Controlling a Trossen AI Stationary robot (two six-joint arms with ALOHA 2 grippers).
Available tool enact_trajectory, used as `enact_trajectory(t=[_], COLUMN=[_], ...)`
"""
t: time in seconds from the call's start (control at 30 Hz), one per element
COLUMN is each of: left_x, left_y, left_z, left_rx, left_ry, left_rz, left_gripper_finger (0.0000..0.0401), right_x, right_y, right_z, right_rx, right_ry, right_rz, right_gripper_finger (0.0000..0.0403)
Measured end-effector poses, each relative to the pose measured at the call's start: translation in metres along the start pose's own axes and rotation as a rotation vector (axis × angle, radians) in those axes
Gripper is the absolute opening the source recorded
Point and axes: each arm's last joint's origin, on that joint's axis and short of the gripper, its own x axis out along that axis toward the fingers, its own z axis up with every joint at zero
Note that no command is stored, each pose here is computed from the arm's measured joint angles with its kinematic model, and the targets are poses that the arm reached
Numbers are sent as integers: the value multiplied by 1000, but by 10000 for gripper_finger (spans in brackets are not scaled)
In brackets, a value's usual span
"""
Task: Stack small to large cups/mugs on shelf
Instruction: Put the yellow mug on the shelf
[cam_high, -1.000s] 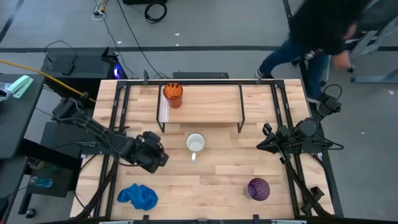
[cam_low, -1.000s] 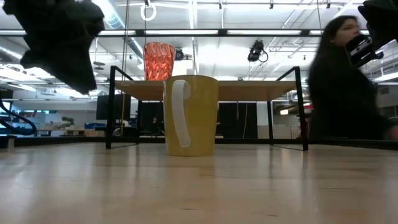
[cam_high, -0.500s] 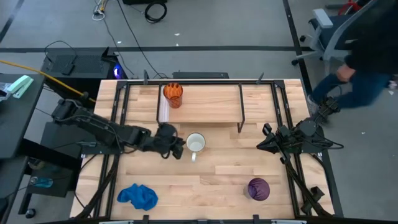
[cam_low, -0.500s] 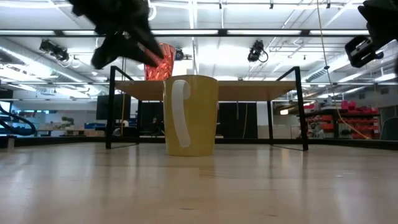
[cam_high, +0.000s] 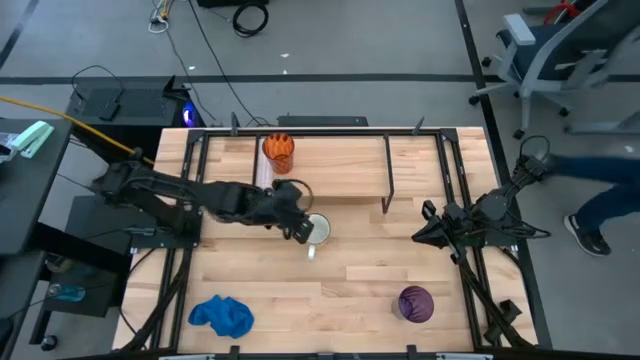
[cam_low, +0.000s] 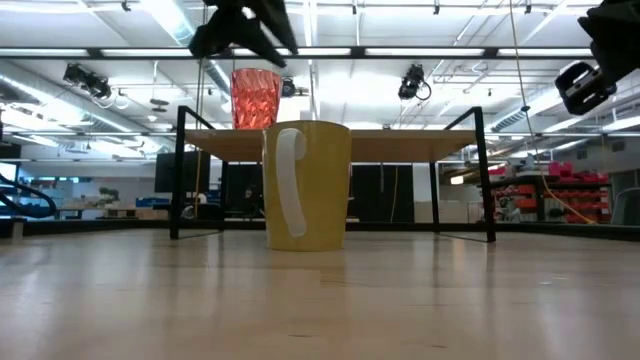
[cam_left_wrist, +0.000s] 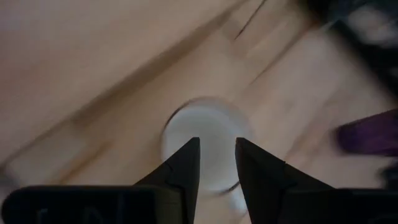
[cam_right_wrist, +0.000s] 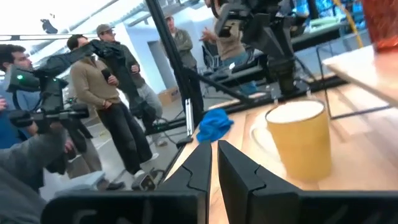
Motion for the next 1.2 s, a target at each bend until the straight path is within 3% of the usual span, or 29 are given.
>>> enact_trajectory(t=[0.17,0.3,0.57,0.9,1.2], left_x=[13,24,50,55,72], left_y=[-15,-27,-31,-19,-10], left_z=[8,11,8,18,1], left_rx=[19,39,-17,-52,-71], left_ry=[147,227,375,355,394], left_rz=[213,293,290,359,382], left_gripper_finger=[109,109,110,110,110], right_x=[0,0,0,0,0], right_y=[0,0,-1,-2,-2], right_z=[-3,-3,-3,-6,-6], right_rx=[42,47,45,34,35], right_ry=[29,29,31,59,58], right_rz=[2,2,1,-9,-9], right_gripper_finger=[34,34,34,34,34])
